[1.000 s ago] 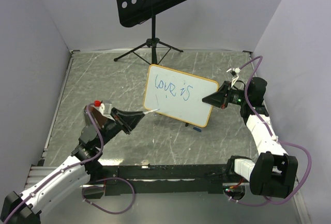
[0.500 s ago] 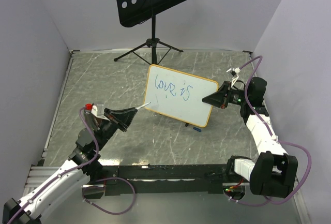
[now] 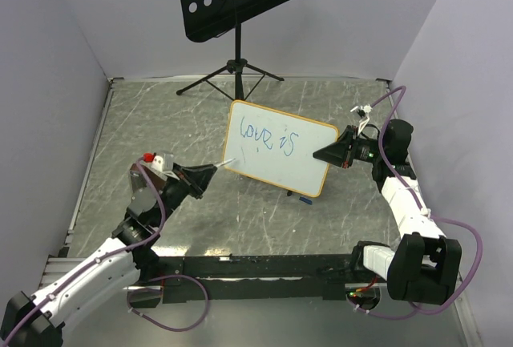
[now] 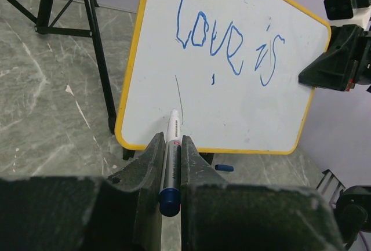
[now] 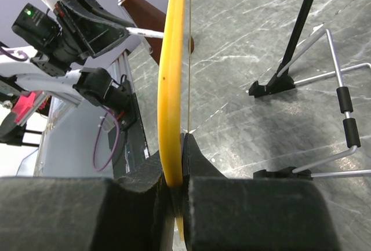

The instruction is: Write a sentence on the whiteboard

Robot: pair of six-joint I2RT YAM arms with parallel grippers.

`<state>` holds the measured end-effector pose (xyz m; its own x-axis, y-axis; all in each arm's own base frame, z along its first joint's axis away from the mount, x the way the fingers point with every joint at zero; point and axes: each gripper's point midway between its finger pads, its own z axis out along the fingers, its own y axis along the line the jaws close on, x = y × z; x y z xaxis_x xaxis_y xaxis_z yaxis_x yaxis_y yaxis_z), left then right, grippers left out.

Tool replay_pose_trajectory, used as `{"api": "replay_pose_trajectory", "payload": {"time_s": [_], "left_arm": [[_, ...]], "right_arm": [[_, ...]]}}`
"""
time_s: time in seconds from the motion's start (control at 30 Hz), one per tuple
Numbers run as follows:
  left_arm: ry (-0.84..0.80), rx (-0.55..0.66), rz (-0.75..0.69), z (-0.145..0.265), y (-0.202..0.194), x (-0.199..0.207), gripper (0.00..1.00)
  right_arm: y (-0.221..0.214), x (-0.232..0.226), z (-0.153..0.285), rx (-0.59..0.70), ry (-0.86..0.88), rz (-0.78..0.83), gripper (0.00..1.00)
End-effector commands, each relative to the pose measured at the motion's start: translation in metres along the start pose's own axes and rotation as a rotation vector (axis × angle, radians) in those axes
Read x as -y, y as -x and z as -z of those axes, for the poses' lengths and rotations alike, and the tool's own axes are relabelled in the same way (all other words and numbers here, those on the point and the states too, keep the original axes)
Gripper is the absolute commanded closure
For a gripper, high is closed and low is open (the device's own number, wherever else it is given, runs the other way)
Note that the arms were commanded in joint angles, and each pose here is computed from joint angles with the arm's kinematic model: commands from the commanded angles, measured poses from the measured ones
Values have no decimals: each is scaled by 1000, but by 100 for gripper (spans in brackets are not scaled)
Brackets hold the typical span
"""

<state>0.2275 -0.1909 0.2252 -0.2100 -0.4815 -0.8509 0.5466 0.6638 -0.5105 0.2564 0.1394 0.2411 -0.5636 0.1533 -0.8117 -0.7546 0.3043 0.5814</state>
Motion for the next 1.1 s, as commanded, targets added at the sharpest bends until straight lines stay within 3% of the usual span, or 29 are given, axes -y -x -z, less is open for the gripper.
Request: {"api": "replay_pose_trajectory", "payload": {"time_s": [0.0, 1.07], "left_arm": [[-13, 79, -39, -10, 29, 10, 99], [-29, -2, -35, -30, 10, 10, 99]], "right_arm": [[11, -12, 0, -2, 51, 100, 100], [11, -14, 0, -1, 55, 101, 100]]}}
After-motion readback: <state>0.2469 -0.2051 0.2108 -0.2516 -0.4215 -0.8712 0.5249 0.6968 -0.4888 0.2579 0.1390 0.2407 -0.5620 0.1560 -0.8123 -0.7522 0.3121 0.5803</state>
